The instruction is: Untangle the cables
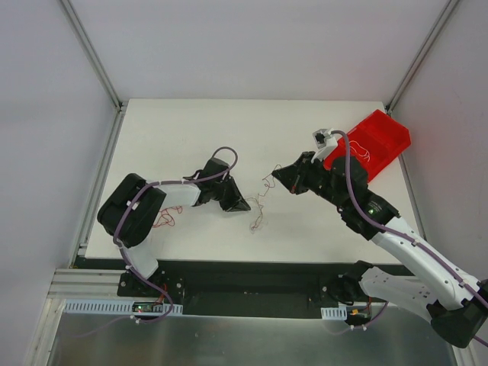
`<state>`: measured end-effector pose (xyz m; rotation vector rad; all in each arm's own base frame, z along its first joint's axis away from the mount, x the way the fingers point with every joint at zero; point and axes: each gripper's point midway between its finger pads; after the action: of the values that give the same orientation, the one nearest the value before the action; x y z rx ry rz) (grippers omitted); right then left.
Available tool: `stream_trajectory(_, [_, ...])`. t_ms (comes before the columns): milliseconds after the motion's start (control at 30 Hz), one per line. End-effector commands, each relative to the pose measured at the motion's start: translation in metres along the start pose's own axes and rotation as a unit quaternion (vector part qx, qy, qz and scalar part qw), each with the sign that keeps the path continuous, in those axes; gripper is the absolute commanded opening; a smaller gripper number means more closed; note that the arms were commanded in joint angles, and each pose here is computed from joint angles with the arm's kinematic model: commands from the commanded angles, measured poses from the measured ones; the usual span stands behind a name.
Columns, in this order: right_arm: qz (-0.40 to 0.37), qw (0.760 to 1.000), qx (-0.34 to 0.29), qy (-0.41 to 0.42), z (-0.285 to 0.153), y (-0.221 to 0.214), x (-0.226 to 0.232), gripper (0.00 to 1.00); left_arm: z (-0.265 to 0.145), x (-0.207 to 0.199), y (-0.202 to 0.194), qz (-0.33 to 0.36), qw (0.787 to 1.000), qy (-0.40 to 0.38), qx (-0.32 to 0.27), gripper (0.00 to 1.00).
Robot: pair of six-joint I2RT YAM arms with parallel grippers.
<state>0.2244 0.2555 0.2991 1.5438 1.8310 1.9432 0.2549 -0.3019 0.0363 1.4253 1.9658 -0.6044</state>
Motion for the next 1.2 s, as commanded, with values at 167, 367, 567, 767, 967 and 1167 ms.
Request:
stream_trajectory(167, [-0.051,0.986,-0.097,-0.123,-0.035,0.052,-0.032,0.00,-0.037,0.030,0.019,0.125,0.984,0.092,-0.091,0.00])
stream_trajectory(367, [-0.133,0.881,-0.185,-0.414,-0.134,0.100,-0.123,0.01,-0.106,0.051,0.043,0.170,0.950,0.179,-0.190,0.00])
stream_trajectory(567, [-0.127,0.793,-0.203,-0.561,-0.206,0.118,-0.173,0.00,-0.173,0.077,0.064,0.110,0.943,0.203,-0.241,0.00])
stream_trajectory(767, [-0.072,0.768,-0.186,-0.608,-0.233,0.115,-0.203,0.00,-0.237,0.100,0.090,0.061,0.914,0.240,-0.322,0.00])
stream_trajectory(967, [-0.071,0.812,-0.175,-0.553,-0.216,0.112,-0.195,0.00,-0.257,0.092,0.100,0.060,0.904,0.233,-0.354,0.00])
stream_trajectory(1167, [-0.109,0.893,-0.176,-0.401,-0.180,0.113,-0.150,0.00,-0.239,0.031,0.103,0.127,0.937,0.105,-0.308,0.00])
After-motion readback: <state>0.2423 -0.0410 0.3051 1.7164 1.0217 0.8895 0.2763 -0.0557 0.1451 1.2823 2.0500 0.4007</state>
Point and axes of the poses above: each gripper's point midway between its finger pads, its own z axis out along the fingers, its own x axis along the line the jaws close on, y = z × x, and after that the axes turned 2 degrees about z, right-handed
